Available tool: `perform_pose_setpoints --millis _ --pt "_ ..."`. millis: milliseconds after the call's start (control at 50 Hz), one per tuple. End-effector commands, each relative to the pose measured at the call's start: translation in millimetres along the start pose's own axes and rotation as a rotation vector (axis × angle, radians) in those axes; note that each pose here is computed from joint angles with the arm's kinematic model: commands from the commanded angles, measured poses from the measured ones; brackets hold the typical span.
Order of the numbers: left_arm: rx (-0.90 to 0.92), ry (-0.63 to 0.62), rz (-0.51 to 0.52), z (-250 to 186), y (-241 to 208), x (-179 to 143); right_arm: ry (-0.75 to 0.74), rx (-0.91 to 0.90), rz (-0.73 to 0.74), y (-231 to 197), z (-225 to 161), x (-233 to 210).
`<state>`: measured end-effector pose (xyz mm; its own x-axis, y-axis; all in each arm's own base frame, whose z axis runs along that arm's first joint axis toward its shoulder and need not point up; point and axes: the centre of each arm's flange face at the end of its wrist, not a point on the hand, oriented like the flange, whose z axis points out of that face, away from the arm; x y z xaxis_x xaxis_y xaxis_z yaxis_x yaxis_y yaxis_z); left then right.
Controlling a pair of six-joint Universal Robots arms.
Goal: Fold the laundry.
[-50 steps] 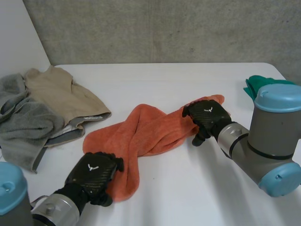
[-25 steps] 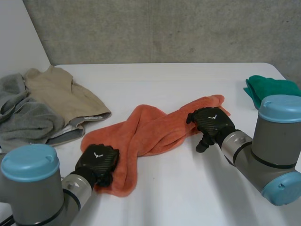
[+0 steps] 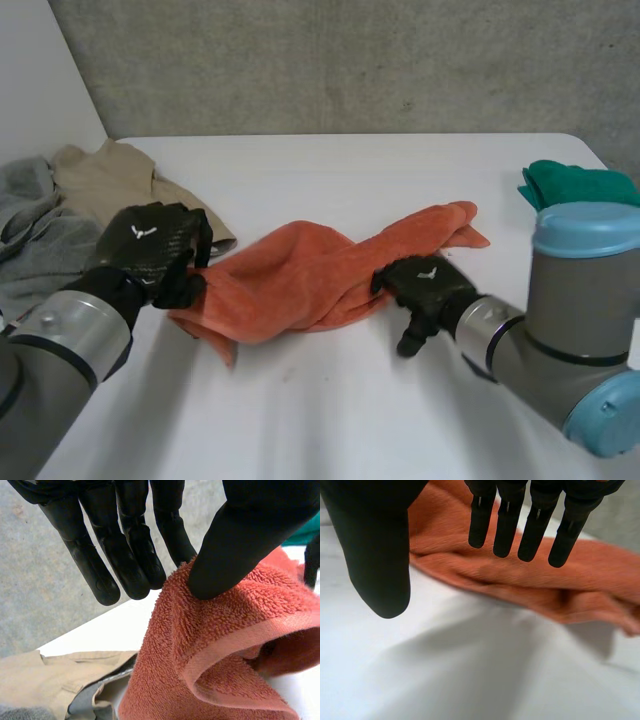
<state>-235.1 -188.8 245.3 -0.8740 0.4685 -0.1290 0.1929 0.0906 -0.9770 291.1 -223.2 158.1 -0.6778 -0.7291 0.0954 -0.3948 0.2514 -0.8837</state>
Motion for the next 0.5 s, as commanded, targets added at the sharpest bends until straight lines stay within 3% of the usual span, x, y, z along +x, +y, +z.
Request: perform_pose_setpoints --millis 20,240,500 --pt "0.030 0.035 -0.043 -13.4 -17.2 3.1 -0.049 0.044 0.033 4.0 21.3 -21.2" --pt "0.071 0.050 -0.079 -20.2 -29.5 3.1 0.039 0.088 0.014 10.1 81.1 -27.0" --pt "0.109 -0.001 -0.129 -14.0 -42.1 -11.4 0.086 0.174 -0.080 1.4 103.9 -21.7"
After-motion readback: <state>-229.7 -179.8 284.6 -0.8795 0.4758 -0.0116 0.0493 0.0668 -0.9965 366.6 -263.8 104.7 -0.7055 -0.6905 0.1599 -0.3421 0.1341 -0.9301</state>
